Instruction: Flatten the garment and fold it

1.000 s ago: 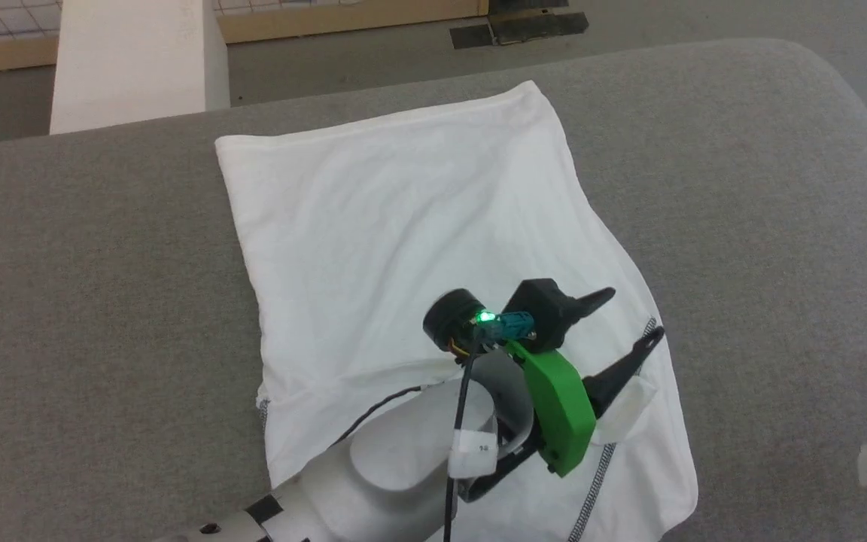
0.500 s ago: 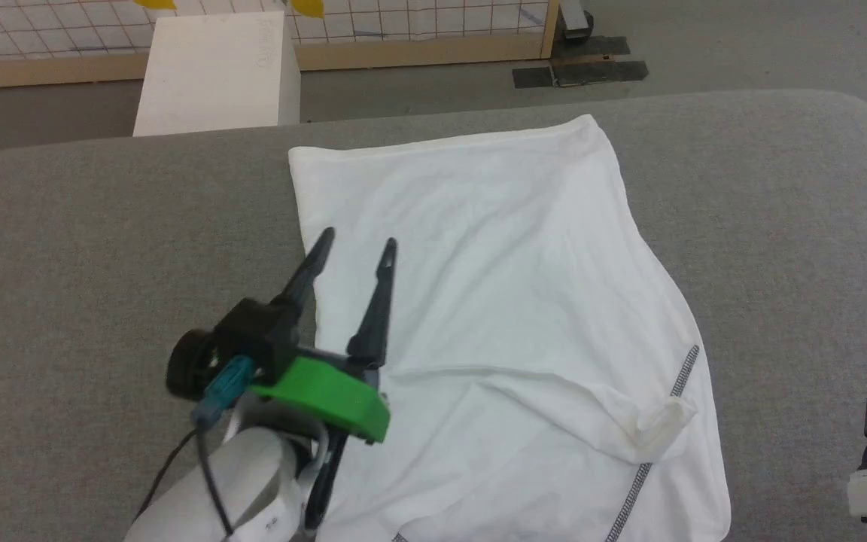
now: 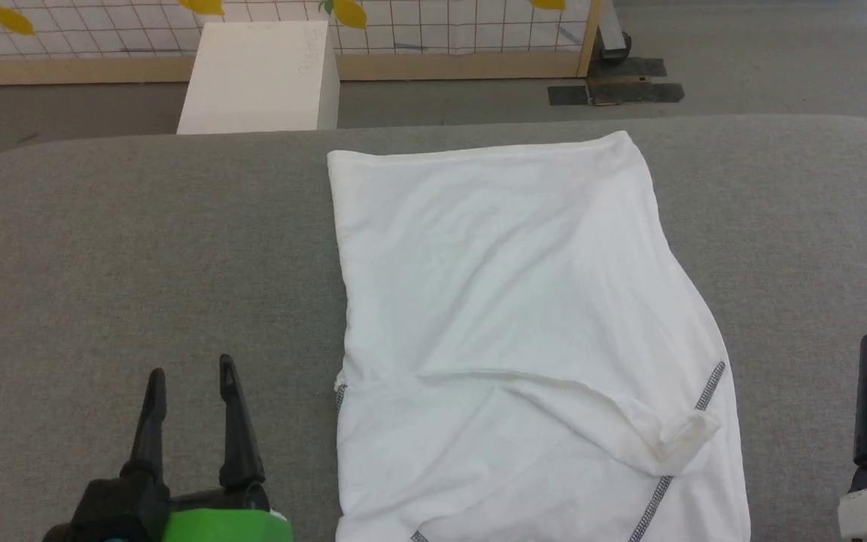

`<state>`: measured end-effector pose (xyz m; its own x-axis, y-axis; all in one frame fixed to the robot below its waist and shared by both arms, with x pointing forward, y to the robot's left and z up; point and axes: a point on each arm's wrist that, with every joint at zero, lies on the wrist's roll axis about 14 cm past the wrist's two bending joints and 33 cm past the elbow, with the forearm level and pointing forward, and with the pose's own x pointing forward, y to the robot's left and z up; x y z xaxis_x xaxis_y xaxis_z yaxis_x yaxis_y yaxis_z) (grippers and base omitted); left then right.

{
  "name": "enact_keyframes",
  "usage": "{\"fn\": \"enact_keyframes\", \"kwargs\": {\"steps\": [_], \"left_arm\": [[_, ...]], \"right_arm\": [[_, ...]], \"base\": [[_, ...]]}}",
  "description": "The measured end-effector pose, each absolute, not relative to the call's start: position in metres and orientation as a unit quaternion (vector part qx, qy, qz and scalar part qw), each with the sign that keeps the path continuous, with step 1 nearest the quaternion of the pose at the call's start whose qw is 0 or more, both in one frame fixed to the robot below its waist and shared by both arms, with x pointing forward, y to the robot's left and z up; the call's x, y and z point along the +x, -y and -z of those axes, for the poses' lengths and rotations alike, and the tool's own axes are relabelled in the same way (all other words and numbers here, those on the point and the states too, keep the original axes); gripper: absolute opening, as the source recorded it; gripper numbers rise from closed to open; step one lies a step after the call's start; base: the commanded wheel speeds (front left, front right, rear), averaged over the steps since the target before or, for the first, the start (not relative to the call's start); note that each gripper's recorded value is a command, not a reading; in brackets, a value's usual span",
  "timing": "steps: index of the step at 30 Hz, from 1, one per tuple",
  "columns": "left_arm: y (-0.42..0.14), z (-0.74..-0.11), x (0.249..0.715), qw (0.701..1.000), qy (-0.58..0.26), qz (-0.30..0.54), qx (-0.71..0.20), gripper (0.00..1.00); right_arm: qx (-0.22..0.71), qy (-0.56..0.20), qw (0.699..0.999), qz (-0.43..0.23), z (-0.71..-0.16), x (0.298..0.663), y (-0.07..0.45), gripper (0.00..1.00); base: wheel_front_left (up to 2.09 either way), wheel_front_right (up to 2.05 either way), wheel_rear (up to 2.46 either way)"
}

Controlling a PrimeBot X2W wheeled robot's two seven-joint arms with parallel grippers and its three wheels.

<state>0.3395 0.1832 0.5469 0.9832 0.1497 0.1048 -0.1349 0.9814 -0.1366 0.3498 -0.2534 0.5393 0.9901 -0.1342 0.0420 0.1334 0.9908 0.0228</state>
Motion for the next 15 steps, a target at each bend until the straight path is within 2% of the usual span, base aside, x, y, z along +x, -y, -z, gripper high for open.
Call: {"fn": "enact_keyframes", "kwargs": {"steps": [7, 15], "left_arm": [[-0.183, -0.559, 0.340, 0.991, 0.085, -0.070, -0.078, 1.00], [-0.170, -0.551, 0.363, 0.992, 0.080, -0.051, -0.089, 1.00]], "right_arm": [[0.005, 0.012, 0.998, 0.054, -0.542, 0.362, 0.244, 1.00], [-0.035, -0.007, 0.999, 0.020, -0.563, 0.425, 0.250, 1.00]], "base": [[0.00, 0.00, 0.00], [0.00, 0.00, 0.00]]}}
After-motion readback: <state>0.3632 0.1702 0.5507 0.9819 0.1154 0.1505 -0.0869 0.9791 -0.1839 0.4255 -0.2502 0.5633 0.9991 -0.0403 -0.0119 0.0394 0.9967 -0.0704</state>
